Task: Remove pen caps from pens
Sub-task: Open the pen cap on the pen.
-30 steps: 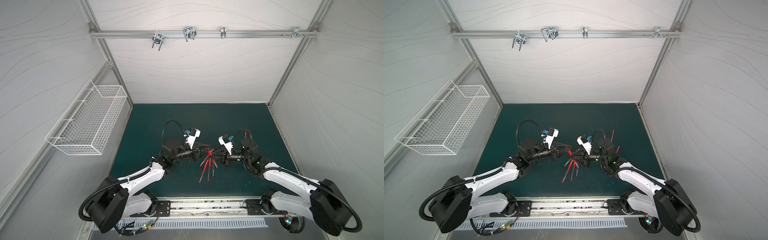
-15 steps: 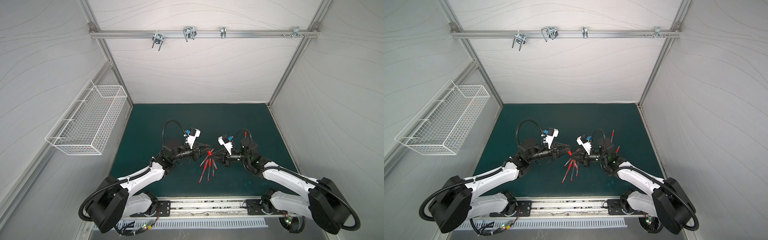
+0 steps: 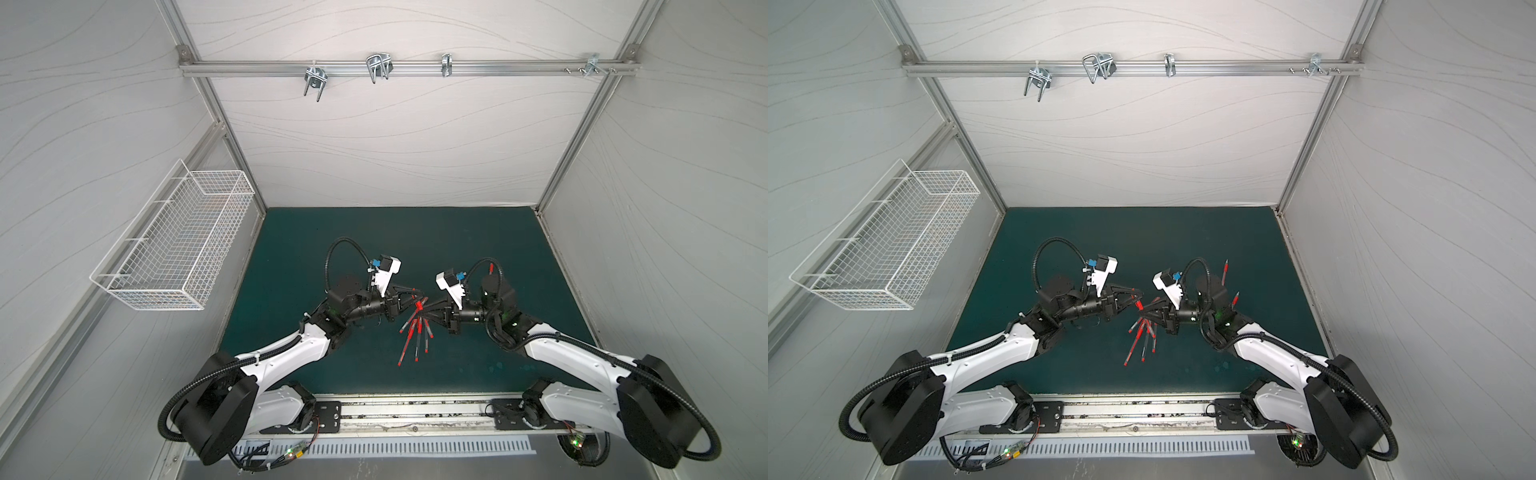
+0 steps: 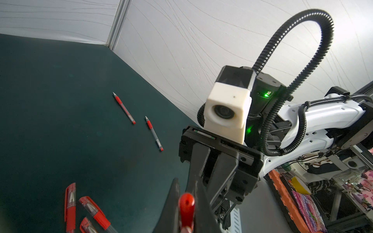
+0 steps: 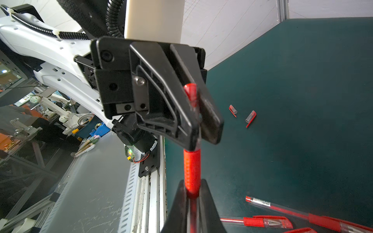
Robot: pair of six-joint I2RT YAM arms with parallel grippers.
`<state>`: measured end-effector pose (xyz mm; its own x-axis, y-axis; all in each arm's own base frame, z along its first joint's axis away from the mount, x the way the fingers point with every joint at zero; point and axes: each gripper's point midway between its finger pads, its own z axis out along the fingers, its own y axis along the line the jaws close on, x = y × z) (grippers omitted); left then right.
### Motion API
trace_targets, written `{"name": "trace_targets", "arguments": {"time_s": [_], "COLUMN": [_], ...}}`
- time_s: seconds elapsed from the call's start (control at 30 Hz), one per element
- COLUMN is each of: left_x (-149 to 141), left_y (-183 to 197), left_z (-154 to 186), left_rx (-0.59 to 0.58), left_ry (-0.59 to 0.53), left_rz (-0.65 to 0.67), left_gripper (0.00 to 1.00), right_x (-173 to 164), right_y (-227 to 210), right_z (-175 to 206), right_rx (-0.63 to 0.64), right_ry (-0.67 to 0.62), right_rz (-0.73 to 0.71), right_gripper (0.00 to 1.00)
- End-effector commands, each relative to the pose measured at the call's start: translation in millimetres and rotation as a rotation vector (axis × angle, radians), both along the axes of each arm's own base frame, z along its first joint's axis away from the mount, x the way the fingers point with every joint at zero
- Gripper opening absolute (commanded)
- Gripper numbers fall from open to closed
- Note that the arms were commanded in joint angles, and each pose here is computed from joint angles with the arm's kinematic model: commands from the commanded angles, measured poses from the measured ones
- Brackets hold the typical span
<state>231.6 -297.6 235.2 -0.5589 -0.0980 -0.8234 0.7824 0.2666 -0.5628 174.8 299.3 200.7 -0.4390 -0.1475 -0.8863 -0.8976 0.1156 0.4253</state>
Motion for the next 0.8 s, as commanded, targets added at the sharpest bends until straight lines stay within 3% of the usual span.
{"name": "trace_targets", "arguments": {"time_s": [0.0, 0.1, 0.3, 0.47, 0.6, 0.77], "left_x": [6.0, 21.2, 46.8, 54.5, 57.2, 59.2], "left_y": [-2.4, 7.8, 33.3, 47.6, 55.4, 62.6], "left_z": [28.4, 22.4, 12.0, 10.9, 12.4, 15.1], "left_rx": [-0.051, -0.017, 0.045, 0.036, 0.025, -0.001], "left_ry": [-0.072, -0.049, 0.000, 0.016, 0.018, 0.017], "left_rz": [0.019, 0.139, 0.362, 0.441, 0.475, 0.488], "left_gripper": [0.00, 0.00, 0.00, 0.00, 0.00, 0.00], "right_x": [5.6, 13.9, 18.0, 24.0, 13.8, -1.0], "right_y": [1.8, 0.4, 10.5, 18.8, 26.5, 30.5], "right_z": [7.8, 0.7, -19.5, -26.5, -31.5, -39.0], "right_rx": [0.004, -0.062, -0.293, -0.418, -0.387, -0.301], "right_ry": [-0.040, -0.087, -0.328, -0.457, -0.384, -0.165], "right_rz": [-0.025, -0.127, -0.341, -0.484, -0.399, -0.179], "right_gripper": [0.00, 0.00, 0.00, 0.00, 0.00, 0.00]}}
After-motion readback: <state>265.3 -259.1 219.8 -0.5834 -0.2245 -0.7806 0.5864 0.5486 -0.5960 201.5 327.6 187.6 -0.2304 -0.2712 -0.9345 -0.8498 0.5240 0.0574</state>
